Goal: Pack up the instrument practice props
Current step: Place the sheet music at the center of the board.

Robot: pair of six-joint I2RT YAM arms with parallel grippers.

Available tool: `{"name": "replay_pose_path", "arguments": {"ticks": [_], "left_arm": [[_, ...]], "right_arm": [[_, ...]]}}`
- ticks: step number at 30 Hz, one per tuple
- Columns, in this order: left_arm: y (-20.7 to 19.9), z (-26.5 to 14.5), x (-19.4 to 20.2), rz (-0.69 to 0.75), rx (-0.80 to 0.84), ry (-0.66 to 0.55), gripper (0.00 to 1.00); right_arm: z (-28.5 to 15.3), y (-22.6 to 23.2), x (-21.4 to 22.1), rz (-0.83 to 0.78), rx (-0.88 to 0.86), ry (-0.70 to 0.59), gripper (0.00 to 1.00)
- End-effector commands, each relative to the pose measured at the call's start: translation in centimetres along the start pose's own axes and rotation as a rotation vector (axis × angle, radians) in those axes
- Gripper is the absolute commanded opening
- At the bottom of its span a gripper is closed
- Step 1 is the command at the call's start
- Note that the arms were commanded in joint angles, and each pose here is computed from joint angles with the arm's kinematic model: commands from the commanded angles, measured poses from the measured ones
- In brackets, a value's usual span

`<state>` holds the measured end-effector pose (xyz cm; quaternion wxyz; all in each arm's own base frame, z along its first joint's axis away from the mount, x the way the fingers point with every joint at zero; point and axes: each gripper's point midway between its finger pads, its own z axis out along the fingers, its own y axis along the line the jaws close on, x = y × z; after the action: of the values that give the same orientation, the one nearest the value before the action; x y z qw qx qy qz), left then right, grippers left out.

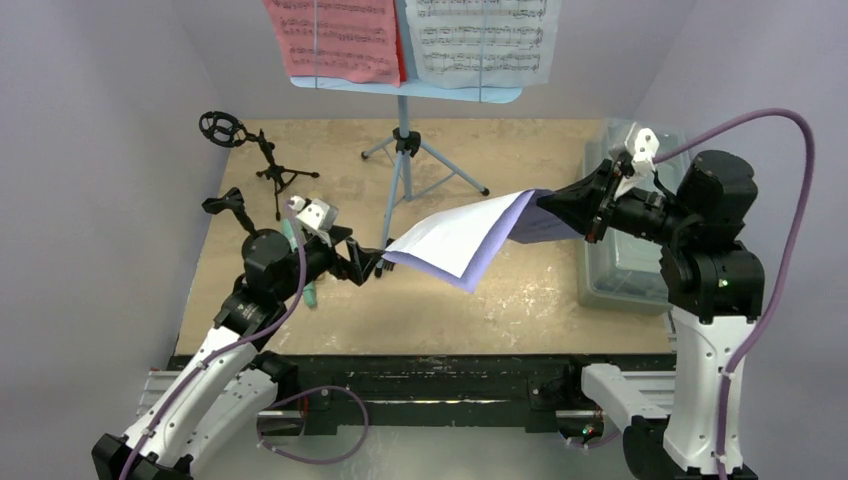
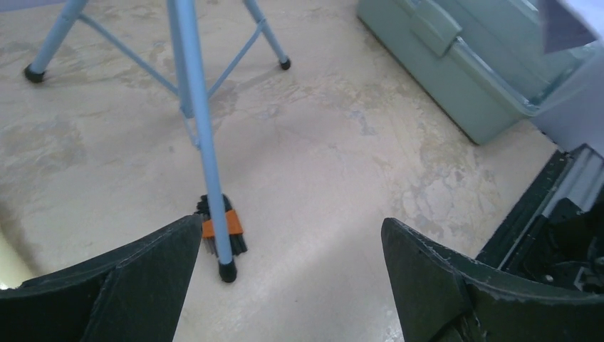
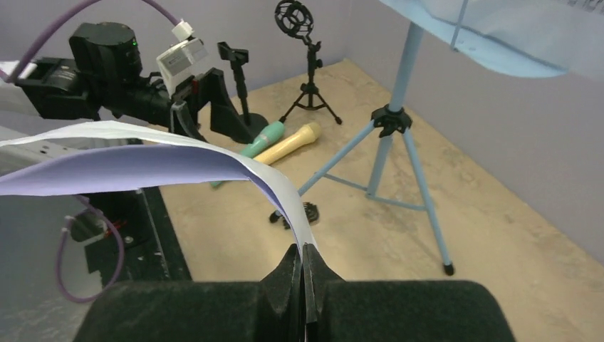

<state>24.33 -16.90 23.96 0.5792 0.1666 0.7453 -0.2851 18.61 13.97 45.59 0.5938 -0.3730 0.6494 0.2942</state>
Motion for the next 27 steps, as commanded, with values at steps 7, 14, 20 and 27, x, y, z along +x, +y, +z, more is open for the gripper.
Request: {"name": "replay_pose_path", "arguments": {"ticks": [7,14,20,27], "left_arm": [[-5.6,0.6,-0.6,-0.128,0.341,-0.121,0.96],[-8.4,1.0,1.5,-0.289,0.443,-0.245,0.97],[-12.5,2.2,0.7,-0.296,0.546,-0.294,0.99],[-11.5,5.5,2.6,-0.386,0.422,-0.187,0.99]], "right_arm": [[2.6,0.2,3.7,0.345,-0.152,-0.040,0.00],[3.6,0.6,6.3,0.508,-0.227,-0.040,0.00],[4.4,0.3,8.1,0.615,-0.259,-0.039,0.00],[6.0,-1.4,13.3,0.755,-0.181,0.013,0.00]]}}
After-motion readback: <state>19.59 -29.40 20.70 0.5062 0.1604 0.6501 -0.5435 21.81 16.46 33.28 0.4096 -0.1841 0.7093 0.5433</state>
